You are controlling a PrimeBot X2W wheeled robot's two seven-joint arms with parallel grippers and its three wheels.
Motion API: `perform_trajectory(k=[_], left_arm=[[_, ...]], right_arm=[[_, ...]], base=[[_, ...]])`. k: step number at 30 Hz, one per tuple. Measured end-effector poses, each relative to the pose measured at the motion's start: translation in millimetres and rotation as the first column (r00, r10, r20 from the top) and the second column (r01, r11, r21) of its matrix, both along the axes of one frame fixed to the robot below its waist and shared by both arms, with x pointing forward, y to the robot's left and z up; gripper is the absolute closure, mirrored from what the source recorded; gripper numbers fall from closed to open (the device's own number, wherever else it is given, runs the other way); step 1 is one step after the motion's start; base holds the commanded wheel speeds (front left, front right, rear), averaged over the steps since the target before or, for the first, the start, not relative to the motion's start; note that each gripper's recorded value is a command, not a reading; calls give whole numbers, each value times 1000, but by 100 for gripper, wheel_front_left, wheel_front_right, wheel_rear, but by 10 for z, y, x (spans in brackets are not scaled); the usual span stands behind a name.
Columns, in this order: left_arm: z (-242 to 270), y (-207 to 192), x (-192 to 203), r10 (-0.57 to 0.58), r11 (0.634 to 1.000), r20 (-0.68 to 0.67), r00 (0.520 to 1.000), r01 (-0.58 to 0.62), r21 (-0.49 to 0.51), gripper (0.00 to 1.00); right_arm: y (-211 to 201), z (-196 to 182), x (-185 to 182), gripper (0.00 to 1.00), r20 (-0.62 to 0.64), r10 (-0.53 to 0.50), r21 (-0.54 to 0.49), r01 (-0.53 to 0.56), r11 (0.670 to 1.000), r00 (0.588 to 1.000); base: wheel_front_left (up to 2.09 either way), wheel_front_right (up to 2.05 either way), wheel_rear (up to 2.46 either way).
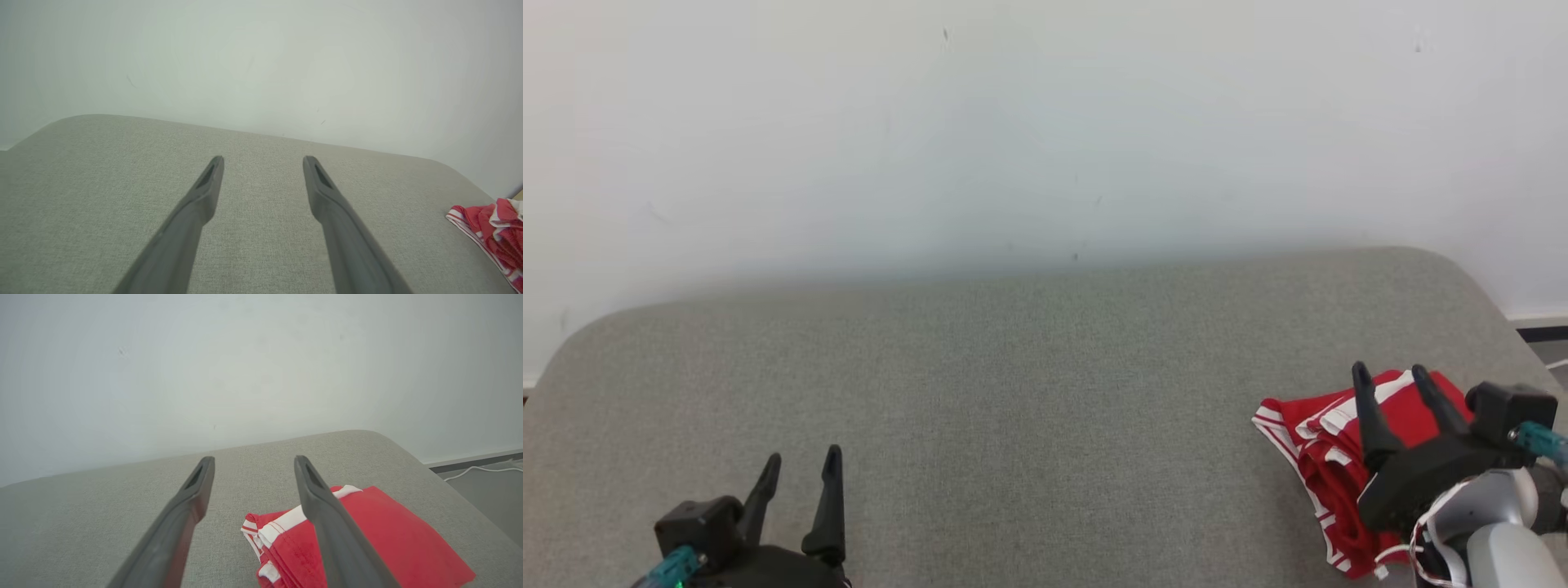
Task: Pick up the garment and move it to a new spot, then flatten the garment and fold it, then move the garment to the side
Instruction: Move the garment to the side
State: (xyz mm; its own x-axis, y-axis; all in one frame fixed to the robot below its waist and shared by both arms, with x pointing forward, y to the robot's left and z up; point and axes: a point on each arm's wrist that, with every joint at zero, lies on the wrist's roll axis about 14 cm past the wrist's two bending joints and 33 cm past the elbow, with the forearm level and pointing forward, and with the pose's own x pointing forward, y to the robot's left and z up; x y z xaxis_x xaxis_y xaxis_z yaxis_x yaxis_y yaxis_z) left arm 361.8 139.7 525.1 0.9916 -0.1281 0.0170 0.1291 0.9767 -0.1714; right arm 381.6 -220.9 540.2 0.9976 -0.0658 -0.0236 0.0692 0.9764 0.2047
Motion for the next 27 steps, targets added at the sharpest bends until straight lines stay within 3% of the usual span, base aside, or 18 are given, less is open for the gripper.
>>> perform_trajectory(k=[11,16,27], left_arm=[[-87,232,-212,81,996,-10,997,-82,-21,0],[-201,403,-261,134,990,-41,990,-136,-24,0],[-217,413,-246,142,989,-46,989,-144,-22,0]], right_arm=[[698,10,-32,0,31,197,17,-197,980,980],[871,-83,-15,0,6,231,39,-231,972,973],[846,-157,-11,0,-12,195,73,-193,978,981]], base=[[0,0,0],[0,0,0],[0,0,0]])
